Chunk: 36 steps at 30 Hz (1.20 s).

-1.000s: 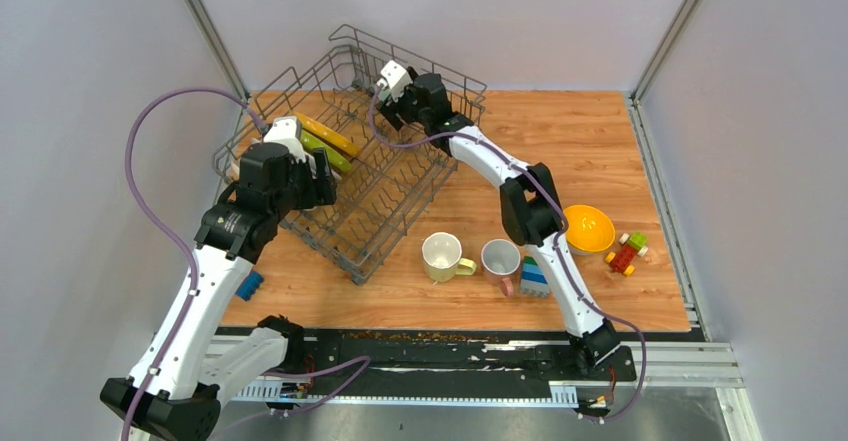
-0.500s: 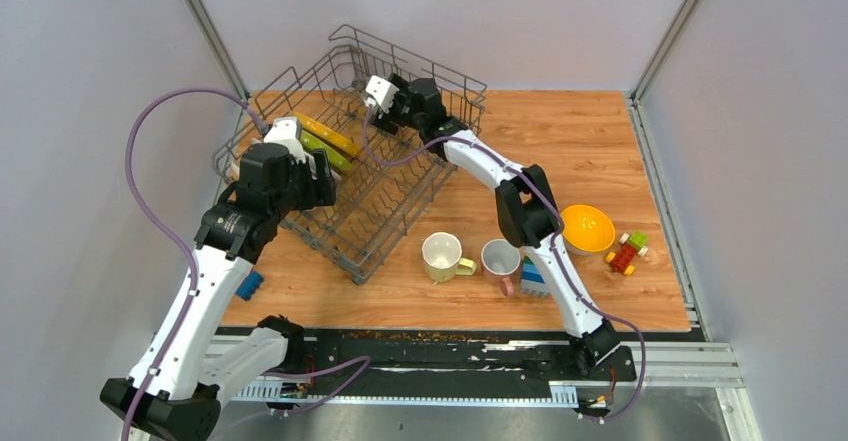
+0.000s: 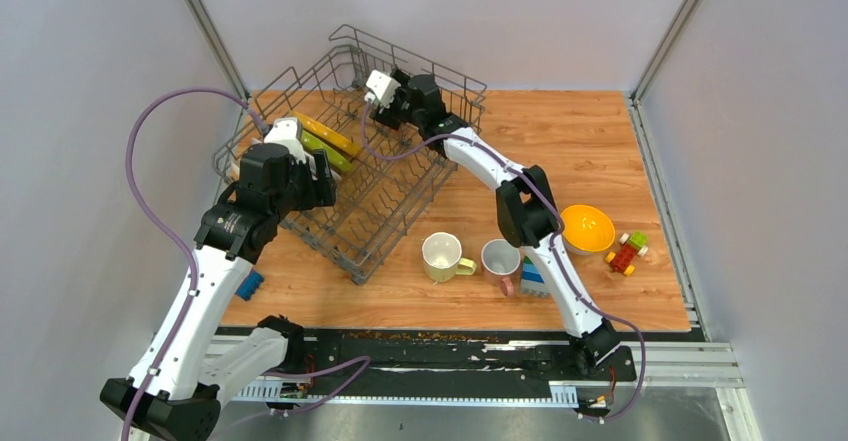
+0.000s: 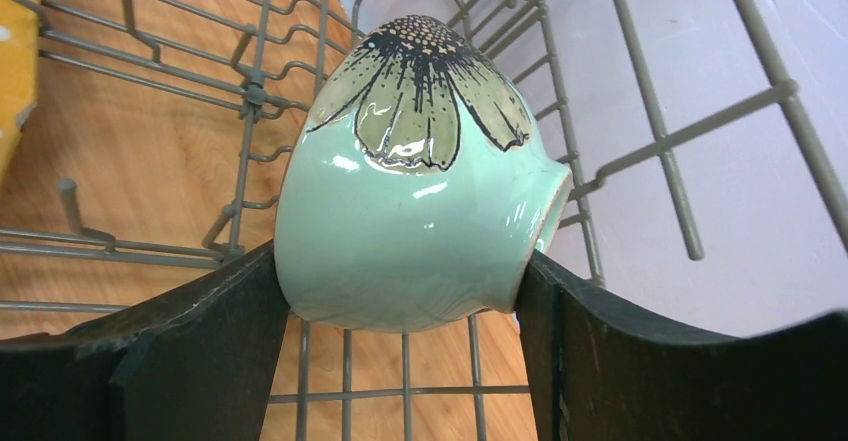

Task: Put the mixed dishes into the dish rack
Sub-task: Turn the bowl upside down on the dish rack.

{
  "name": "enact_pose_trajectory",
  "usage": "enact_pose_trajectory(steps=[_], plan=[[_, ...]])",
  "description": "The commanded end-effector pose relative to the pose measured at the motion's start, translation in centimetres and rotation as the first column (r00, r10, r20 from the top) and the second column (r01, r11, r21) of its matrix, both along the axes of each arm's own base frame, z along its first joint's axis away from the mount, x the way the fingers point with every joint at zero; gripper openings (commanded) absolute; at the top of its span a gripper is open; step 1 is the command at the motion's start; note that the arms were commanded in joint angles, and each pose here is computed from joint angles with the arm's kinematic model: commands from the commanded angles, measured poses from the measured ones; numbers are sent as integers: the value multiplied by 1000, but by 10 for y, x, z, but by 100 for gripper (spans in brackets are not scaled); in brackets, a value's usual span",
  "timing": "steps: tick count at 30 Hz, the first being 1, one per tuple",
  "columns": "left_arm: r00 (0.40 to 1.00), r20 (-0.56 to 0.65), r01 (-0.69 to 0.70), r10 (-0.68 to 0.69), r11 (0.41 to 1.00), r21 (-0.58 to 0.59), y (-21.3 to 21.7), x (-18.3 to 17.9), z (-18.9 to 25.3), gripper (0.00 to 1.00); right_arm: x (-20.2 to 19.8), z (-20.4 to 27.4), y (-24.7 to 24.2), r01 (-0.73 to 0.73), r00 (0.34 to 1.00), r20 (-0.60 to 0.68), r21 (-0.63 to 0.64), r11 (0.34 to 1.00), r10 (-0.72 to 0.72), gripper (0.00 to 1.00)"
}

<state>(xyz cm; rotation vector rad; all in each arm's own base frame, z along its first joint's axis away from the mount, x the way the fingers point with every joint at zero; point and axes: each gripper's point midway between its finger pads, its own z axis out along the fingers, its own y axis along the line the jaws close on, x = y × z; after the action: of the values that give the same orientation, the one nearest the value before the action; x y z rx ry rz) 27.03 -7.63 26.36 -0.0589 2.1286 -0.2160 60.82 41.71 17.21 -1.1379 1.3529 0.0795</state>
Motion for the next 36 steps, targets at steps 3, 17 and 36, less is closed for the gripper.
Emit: enact_pose_trajectory(steps=[3, 17, 36], plan=[[999, 49, 7, -7, 1000, 5, 3, 0, 19, 82, 18, 63, -20, 51, 993, 99, 89, 995, -60, 69], [999, 42, 20, -21, 1000, 8, 0, 3, 18, 82, 5, -1, -15, -42, 999, -18, -51, 998, 41, 82], [999, 35, 18, -18, 1000, 15, 0, 5, 17, 82, -22, 110, 2, -91, 993, -41, 326, 941, 110, 84]])
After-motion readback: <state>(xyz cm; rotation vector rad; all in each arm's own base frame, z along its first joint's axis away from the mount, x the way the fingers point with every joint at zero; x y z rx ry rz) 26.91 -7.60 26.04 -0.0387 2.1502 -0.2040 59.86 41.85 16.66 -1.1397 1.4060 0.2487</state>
